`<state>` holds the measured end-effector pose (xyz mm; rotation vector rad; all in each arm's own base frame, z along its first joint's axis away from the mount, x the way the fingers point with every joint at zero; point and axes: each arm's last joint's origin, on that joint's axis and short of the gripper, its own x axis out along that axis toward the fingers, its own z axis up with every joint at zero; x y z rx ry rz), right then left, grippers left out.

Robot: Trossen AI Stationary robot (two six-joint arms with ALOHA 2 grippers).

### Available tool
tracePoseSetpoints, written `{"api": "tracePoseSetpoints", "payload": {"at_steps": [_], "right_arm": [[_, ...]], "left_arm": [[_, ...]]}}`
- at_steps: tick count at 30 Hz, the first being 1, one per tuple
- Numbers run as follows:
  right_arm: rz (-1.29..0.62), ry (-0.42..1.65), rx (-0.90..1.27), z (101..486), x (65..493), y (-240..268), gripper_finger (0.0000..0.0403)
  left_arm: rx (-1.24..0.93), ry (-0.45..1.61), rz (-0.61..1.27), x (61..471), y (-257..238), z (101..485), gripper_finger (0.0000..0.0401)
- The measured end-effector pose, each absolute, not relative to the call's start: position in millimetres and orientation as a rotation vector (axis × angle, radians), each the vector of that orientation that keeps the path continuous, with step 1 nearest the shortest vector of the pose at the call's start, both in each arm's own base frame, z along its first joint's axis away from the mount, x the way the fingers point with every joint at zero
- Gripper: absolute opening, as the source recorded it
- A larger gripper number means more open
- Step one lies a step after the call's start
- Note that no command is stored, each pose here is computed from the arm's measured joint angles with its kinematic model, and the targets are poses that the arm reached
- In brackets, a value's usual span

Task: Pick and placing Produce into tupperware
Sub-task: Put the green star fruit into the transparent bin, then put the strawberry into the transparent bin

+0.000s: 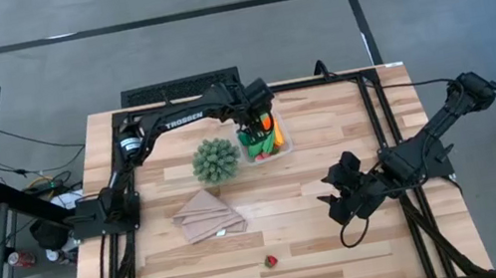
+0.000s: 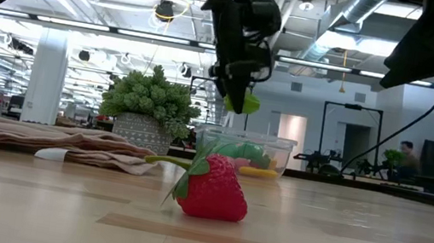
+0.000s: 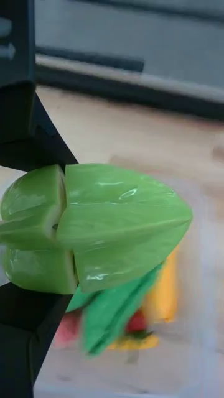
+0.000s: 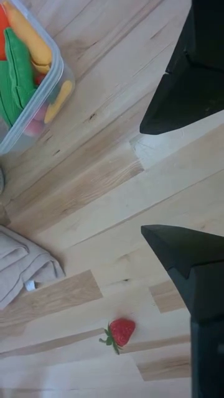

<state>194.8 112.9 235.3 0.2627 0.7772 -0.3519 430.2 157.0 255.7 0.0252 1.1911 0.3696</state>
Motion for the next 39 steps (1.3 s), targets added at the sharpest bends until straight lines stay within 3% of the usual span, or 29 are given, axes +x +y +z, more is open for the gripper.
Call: {"api": "tracePoseSetpoints", "payload": {"at_steps": [7,18,30,39], "right_arm": [[-0.354,0.782,0.258,235,194,113,0.0244],[-0.359,0.793,0.243,234,194,111,0.0244],[-0.360,0.788,0.252,235,194,112,0.0244],[-0.362,0.784,0.253,235,194,112,0.0244]], "left_arm": [[0.013,1.256,0.322,437,158,231,0.0222],[0.021,1.274,0.320,435,158,231,0.0227],[0.022,1.290,0.301,434,157,230,0.0291],[0.028,1.225,0.284,437,150,277,0.0300]]}}
